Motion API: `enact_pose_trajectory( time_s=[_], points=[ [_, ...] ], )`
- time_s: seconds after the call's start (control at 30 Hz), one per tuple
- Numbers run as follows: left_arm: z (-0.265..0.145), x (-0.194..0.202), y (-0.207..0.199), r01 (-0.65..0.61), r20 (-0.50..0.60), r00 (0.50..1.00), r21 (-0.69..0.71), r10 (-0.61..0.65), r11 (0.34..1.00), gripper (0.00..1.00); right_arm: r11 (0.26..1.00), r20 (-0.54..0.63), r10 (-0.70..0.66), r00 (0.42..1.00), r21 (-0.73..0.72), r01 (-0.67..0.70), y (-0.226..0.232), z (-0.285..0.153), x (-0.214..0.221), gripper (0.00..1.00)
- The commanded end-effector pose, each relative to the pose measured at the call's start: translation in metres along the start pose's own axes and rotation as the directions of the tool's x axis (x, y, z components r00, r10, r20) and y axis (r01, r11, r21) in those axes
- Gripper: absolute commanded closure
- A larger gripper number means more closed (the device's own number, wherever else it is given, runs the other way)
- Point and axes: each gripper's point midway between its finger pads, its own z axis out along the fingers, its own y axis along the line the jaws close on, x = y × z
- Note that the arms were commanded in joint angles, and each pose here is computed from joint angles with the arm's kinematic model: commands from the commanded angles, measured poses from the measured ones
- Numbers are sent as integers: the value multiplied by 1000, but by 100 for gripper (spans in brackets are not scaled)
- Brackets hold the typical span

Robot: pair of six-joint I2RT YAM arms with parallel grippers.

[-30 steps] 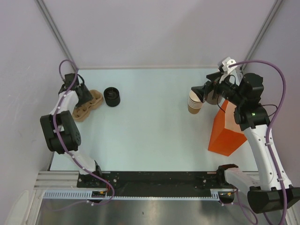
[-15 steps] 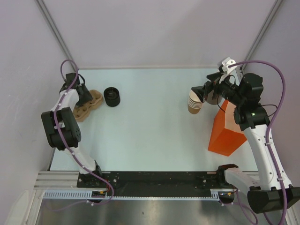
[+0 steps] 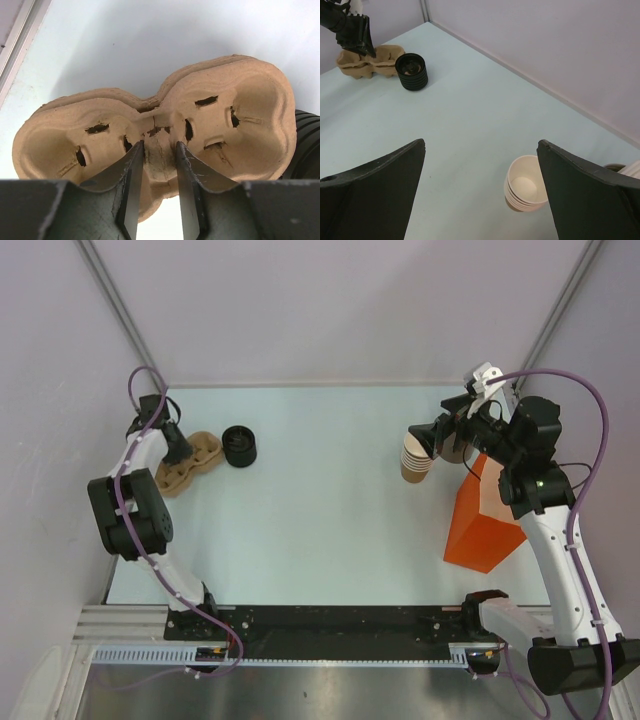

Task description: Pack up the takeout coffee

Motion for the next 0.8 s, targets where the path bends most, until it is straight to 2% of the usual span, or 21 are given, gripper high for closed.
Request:
enact_pose_trajectory(
  time_s=[0.0,0.37,0.6,0.77],
  points=[
    [-10,-24,-5,-5,59,998,24,4,1000,64,1000,23,-27,999,6,26,-1,1,-6,0],
    [-36,-45,-6,-11,136,991,50,4,999,64,1000,26,-25,999,5,25,0,1,-5,0],
    [-36,-45,-6,-20,133,991,55,13,998,77,1000,29,-27,999,5,27,0,1,-6,0],
    [-58,-63,-10,-24,199,980,77,9,997,77,1000,27,-26,999,5,26,-1,1,-4,0]
  ],
)
